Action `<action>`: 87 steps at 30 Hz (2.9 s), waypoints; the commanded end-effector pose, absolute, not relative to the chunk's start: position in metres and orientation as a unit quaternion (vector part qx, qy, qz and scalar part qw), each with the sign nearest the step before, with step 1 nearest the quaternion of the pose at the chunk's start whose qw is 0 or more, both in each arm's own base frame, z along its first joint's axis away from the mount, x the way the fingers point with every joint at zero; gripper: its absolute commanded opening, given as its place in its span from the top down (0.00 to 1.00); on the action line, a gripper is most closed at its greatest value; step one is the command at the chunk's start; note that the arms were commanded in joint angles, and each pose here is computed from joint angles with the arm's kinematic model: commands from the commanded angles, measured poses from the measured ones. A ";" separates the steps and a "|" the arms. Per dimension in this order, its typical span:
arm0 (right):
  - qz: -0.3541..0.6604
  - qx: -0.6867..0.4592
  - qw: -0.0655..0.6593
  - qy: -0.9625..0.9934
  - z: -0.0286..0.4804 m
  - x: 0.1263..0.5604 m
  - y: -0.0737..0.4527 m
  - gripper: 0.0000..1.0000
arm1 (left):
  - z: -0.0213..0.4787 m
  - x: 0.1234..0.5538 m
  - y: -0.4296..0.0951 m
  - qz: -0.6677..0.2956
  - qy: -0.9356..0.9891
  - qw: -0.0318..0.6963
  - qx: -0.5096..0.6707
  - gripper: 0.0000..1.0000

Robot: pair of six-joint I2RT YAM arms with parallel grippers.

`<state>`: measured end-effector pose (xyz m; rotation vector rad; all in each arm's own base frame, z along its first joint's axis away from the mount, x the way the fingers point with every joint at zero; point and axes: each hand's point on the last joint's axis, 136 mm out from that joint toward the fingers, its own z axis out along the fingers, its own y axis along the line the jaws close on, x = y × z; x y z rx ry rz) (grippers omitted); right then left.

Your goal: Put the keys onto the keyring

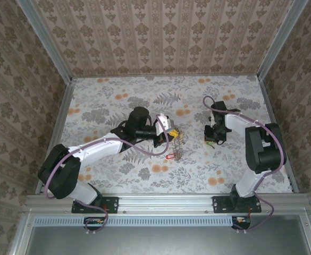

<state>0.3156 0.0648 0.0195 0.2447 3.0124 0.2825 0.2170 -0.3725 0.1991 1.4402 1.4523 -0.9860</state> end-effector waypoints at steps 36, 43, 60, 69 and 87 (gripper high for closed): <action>0.183 -0.355 0.463 0.791 0.174 0.275 0.140 1.00 | 0.227 0.216 -0.378 -0.402 0.549 0.452 0.577 1.00; 0.076 -0.349 0.511 0.782 0.186 0.287 0.124 1.00 | 0.227 0.215 -0.379 -0.400 0.549 0.452 0.578 1.00; 0.284 -0.444 0.532 0.663 0.226 0.247 0.196 1.00 | 0.228 0.213 -0.381 -0.405 0.546 0.449 0.580 1.00; 0.299 -0.461 0.530 0.646 0.236 0.245 0.208 1.00 | 0.227 0.213 -0.382 -0.404 0.548 0.447 0.581 1.00; 0.310 -0.485 0.507 0.642 0.233 0.243 0.219 1.00 | 0.227 0.213 -0.382 -0.402 0.549 0.447 0.581 1.00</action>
